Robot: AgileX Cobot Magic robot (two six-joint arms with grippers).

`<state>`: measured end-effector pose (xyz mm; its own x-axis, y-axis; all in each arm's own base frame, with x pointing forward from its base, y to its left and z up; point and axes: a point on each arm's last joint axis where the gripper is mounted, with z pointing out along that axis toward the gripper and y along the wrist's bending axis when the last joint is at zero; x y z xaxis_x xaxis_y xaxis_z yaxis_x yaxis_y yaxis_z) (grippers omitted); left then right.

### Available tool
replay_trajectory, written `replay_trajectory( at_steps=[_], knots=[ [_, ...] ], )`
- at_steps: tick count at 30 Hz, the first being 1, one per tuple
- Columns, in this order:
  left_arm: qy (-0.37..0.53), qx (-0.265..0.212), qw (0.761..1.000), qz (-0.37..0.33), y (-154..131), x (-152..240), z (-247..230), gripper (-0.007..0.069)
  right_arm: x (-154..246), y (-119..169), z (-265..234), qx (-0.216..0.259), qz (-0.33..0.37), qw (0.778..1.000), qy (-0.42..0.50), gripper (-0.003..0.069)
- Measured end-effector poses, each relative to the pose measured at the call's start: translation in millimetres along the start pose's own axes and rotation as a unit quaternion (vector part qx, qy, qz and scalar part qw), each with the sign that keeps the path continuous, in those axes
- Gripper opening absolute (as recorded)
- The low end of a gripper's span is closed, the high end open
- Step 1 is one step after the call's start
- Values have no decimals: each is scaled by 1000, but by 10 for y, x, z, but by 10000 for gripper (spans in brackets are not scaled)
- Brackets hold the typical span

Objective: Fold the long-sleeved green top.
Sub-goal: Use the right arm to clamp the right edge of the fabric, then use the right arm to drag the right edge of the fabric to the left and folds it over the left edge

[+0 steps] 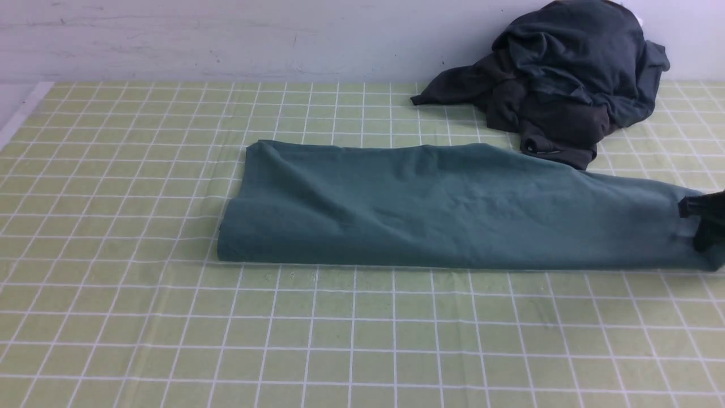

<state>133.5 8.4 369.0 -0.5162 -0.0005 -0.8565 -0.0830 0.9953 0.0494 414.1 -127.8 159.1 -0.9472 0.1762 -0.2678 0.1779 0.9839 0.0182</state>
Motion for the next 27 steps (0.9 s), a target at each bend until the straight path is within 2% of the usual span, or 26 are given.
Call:
replay_trajectory(
  at_steps=[1, 3, 7, 8, 11, 14, 15, 19, 21, 22, 23, 24, 25, 26, 27],
  knots=[
    [25, -2, 1000, -1, -2, 96, 54, -4, -27, -10, -92, 6, -14, 1000, 2, 49],
    [69, -4, 998, -1, -8, 256, 149, -4, -86, -29, -294, 19, -33, 999, 0, 27],
    [147, -6, 989, -1, -29, 641, 355, -4, -272, -3, -1033, 29, -34, 998, -53, 24],
    [149, -6, 989, 0, -30, 657, 363, -4, -284, 2, -1071, 27, -32, 997, -59, 24],
    [137, 5, 990, -14, -66, 858, 510, -4, -416, 374, -1592, -60, -20, 991, -122, 24],
    [112, 23, 992, -52, -110, 880, 558, -4, -482, 985, -1834, -160, -67, 972, -161, 24],
    [105, 32, 992, -67, -128, 874, 564, -4, -469, 1361, -1909, -208, -102, 957, -176, 24],
    [96, 42, 991, -82, -148, 856, 566, -4, -342, 2228, -1945, -296, -173, 918, -198, 24],
    [97, 46, 990, -88, -157, 856, 565, -4, -165, 2930, -1889, -357, -224, 880, -218, 23],
    [97, 46, 990, -88, -157, 856, 565, -4, -150, 2980, -1880, -361, -224, 879, -219, 23],
    [98, 48, 990, -91, -159, 857, 565, -4, -17, 3397, -1747, -381, -250, 860, -228, 23],
    [98, 48, 990, -91, -160, 857, 565, -4, -2, 3440, -1725, -383, -250, 860, -227, 23],
    [99, 49, 989, -93, -163, 859, 564, -4, 120, 3761, -1513, -392, -260, 853, -225, 25],
    [99, 49, 989, -94, -163, 859, 564, -4, 137, 3791, -1522, -393, -261, 852, -227, 26],
    [102, 50, 989, -94, -165, 863, 563, -4, 244, 4017, -1336, -394, -266, 850, -225, 36]
  ],
)
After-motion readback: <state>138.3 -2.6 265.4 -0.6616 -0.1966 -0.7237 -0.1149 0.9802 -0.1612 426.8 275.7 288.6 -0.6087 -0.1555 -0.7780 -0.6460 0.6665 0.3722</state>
